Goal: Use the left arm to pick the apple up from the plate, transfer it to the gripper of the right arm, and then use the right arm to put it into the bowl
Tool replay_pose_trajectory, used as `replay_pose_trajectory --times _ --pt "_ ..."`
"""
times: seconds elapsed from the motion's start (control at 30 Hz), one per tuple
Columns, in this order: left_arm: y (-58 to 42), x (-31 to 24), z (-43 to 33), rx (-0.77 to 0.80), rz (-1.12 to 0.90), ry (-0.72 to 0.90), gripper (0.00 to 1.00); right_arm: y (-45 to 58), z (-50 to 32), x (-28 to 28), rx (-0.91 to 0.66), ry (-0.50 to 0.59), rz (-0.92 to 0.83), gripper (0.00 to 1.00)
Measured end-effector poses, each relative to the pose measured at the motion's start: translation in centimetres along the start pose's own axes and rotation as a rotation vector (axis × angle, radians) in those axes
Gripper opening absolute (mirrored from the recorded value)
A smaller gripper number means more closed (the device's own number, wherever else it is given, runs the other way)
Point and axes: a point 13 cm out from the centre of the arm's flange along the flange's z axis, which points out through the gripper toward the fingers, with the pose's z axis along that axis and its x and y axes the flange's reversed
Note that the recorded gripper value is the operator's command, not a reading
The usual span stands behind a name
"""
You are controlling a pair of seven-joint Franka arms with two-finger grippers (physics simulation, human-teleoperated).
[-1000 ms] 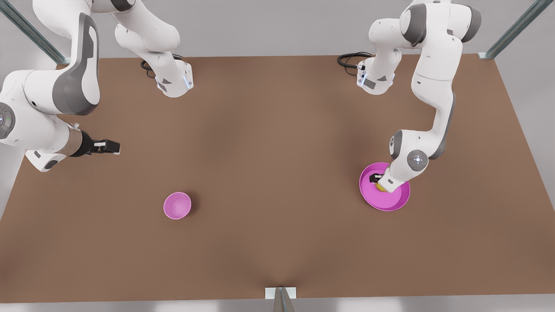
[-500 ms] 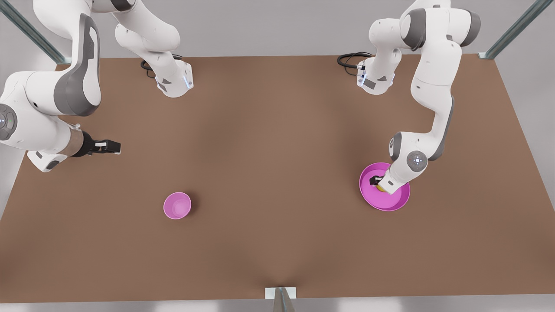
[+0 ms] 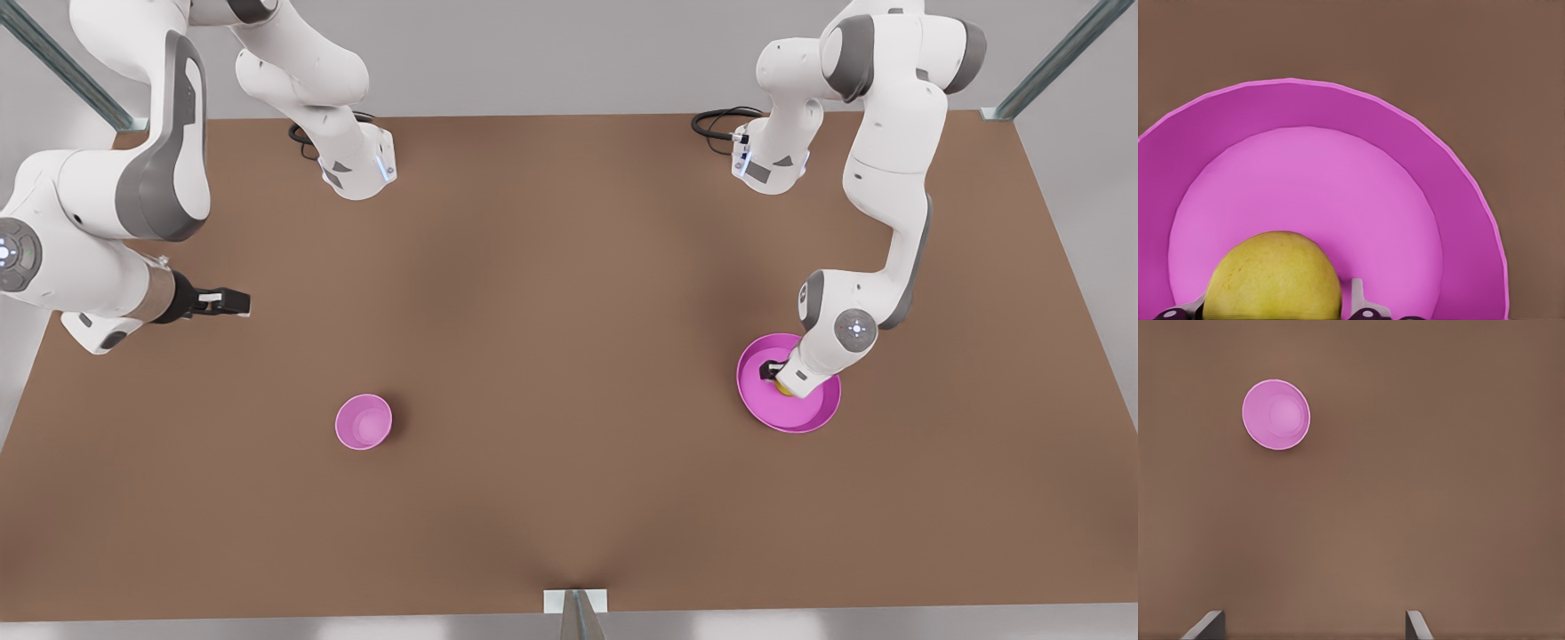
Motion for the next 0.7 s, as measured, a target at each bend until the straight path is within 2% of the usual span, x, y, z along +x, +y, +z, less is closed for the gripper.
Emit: replay_pose_trajectory --times 0.3,0.4,0.7 --pt "0.21 -0.85 -0.19 -0.002 0.003 -0.019 0.90 -0.01 0.09 -0.01 -0.002 0.000 -0.001 1.00" --pt "0.21 -0.89 -0.08 -0.001 0.002 -0.019 0.80 -0.02 0.15 -0.02 -0.001 0.001 -0.002 1.00" --pt "0.21 -0.83 0.26 -0.001 -0.002 -0.017 0.80 -0.11 0.39 -0.01 0.000 0.006 -0.002 1.00"
